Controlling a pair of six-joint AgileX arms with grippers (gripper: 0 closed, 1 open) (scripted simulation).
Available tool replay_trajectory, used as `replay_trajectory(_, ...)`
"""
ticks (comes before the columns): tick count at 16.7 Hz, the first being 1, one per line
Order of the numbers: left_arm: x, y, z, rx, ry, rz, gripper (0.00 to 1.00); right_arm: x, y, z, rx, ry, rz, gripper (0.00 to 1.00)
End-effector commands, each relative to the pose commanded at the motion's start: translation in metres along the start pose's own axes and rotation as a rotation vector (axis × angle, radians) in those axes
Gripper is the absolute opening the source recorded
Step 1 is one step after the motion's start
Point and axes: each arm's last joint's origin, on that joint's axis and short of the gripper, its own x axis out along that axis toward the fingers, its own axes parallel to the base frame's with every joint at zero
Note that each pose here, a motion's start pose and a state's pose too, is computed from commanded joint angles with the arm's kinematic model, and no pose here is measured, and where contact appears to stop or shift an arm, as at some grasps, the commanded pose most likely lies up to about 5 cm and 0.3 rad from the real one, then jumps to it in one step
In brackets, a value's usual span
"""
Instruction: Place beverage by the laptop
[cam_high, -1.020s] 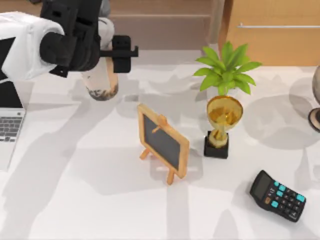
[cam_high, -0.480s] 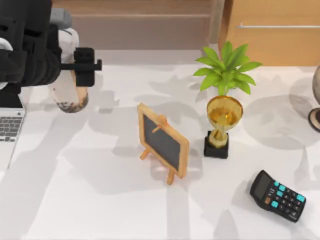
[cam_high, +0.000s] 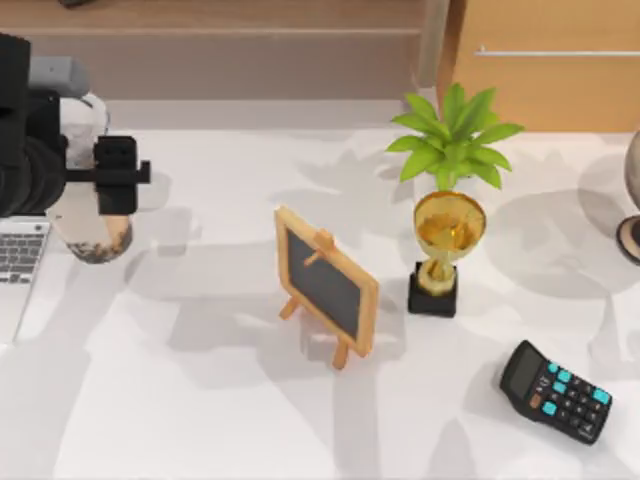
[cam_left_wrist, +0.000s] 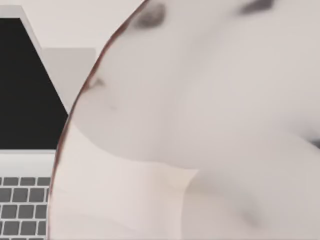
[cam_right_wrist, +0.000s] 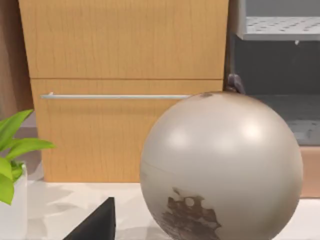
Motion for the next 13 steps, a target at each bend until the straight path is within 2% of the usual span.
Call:
replay_trajectory(5, -0.004, 0.009, -0.0115, -0.006, 0.011, 0.004, 0.0, 0.0, 0.0, 0.0, 0.0, 0.0, 0.0, 1.0)
replay_trajectory(13, -0.0035, 0.0079, -0.0116, -0.001, 0.011, 0.002, 0.0, 0.0, 0.0, 0.0, 0.0, 0.0, 0.0, 1.0)
